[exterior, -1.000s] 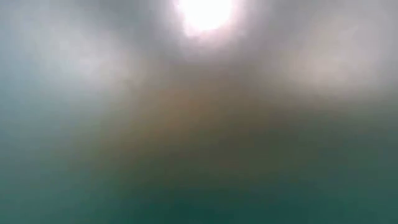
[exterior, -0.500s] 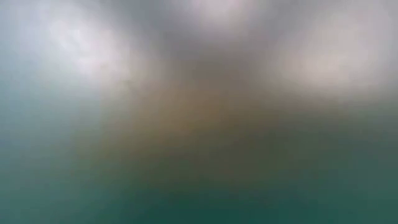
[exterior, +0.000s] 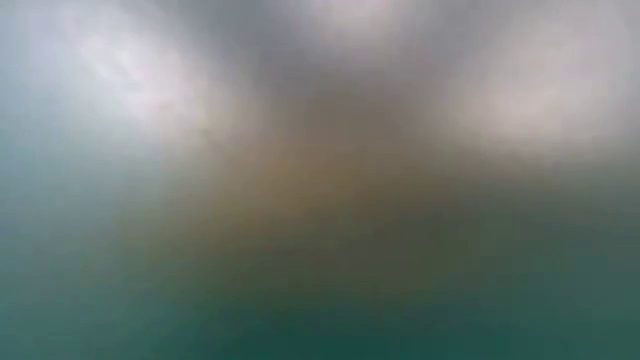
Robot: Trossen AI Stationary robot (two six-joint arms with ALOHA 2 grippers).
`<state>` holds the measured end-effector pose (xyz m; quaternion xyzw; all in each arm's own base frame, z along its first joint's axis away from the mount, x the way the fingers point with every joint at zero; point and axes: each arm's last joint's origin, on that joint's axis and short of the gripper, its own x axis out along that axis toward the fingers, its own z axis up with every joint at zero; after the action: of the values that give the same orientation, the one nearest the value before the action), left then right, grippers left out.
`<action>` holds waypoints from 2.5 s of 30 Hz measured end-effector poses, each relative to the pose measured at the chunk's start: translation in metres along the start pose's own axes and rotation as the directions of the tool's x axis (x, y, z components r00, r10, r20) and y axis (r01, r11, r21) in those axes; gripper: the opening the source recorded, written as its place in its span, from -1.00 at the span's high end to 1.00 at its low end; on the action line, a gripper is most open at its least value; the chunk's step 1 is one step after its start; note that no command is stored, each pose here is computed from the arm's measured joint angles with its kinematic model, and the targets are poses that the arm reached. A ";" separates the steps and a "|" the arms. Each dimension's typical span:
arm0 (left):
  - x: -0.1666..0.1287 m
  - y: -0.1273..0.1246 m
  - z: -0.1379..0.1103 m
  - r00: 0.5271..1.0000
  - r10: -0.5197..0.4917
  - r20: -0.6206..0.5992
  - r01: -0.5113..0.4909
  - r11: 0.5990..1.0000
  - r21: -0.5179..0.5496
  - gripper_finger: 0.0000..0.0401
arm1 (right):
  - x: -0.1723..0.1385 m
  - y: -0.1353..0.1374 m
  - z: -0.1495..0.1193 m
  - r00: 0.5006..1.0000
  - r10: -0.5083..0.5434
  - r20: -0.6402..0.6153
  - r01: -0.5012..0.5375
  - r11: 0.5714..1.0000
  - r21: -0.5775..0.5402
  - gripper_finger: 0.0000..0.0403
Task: Sort Maruchan noodles
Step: Put the orange noodle pack into the white bin
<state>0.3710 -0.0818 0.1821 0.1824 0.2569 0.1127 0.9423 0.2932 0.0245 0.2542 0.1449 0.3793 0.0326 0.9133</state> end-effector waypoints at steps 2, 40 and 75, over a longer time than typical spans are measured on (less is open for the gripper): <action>0.000 0.000 0.000 1.000 -0.005 -0.005 0.005 1.000 -0.006 0.55 | -0.008 0.001 0.002 1.000 0.012 -0.014 -0.012 1.000 0.004 0.52; -0.277 -0.061 -0.027 0.565 -0.698 -0.439 -0.216 0.389 -0.896 0.53 | -0.019 -0.019 -0.035 0.912 -0.271 -0.307 0.324 0.936 0.136 0.10; -0.243 -0.008 -0.034 0.959 0.098 -0.267 -0.260 0.683 -0.683 0.08 | -0.015 -0.033 -0.084 0.785 -0.258 -0.564 0.512 0.782 0.355 0.06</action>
<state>0.1495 -0.1538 0.2597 -0.1839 0.2715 0.3134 0.8912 0.2218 0.0110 0.1987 0.2749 0.6132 -0.2232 0.7061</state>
